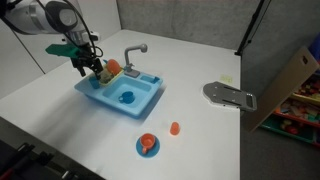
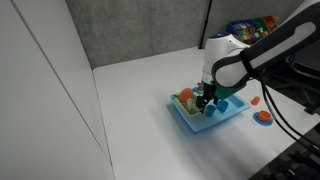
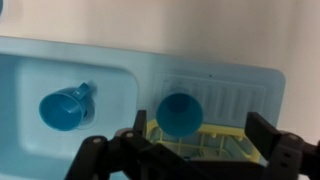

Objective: Pick up the blue cup on the counter top of the sink and move it to the right on top of the upside down laying orange cup on the worktop

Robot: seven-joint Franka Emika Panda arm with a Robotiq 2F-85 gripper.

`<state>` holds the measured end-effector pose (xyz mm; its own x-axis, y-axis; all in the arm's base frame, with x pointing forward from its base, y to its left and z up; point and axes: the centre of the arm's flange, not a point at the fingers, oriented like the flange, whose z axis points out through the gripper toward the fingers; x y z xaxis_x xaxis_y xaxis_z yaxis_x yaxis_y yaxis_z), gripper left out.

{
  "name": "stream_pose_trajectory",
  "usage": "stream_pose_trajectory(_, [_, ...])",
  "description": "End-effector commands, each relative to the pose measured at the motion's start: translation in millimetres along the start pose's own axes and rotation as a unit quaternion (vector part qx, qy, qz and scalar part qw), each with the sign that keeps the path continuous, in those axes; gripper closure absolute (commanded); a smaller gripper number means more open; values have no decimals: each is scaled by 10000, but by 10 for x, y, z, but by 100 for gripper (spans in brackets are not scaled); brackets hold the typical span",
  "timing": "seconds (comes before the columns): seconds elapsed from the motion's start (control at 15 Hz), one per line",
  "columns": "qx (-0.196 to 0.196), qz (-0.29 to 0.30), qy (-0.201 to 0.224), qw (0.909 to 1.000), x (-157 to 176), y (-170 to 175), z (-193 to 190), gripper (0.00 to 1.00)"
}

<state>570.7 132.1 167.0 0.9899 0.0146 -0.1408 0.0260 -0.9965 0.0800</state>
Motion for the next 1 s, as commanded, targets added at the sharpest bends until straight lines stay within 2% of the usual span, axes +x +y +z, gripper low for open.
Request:
stream_pose_trajectory(0.0, [-131,47,-9,9999,150,-28,36,0])
stream_pose_trajectory(0.93, [-149,21,-226,9996,-5,61,55,0])
